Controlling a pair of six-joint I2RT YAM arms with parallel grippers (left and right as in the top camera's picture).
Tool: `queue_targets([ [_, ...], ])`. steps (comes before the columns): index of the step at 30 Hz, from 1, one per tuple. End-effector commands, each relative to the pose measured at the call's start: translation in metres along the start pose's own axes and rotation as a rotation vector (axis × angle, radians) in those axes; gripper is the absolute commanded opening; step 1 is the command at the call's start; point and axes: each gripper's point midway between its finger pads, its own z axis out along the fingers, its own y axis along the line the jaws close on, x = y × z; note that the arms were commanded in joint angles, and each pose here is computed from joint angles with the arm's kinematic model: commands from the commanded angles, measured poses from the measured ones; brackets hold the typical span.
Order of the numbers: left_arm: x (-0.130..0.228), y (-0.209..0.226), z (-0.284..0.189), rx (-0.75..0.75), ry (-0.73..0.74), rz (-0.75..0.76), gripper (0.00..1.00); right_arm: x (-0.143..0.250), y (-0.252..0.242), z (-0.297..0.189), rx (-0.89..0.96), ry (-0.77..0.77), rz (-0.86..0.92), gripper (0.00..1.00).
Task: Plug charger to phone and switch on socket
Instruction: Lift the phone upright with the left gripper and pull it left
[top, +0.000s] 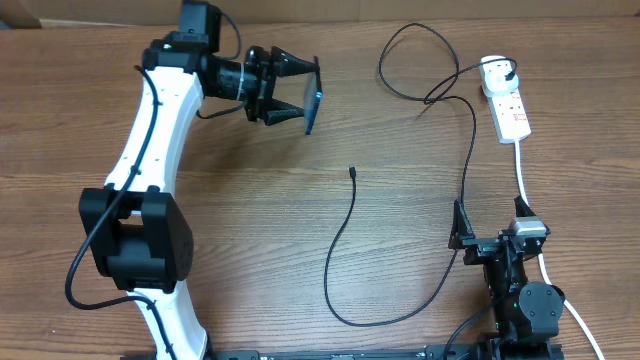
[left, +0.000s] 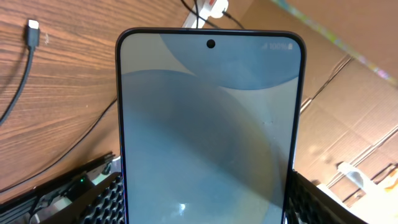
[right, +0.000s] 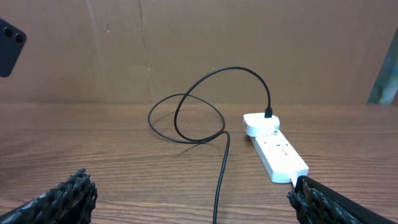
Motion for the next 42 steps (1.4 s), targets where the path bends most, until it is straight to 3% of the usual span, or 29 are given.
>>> queue_targets([
  [1,0.02,-0.019,-0.015,0.061,0.038,0.024,0.55,0.002,-0.001,0.0,0.003,-0.003,-0.002,1.0],
  [20,0.019,-0.019,-0.015,0.058,0.042,-0.164,0.55,0.002,-0.001,0.0,0.003,-0.003,-0.002,1.0],
  [42,0.016,-0.022,-0.028,0.093,0.052,-0.173,0.55,-0.007,0.003,0.0,-0.017,-0.041,0.003,1.0],
])
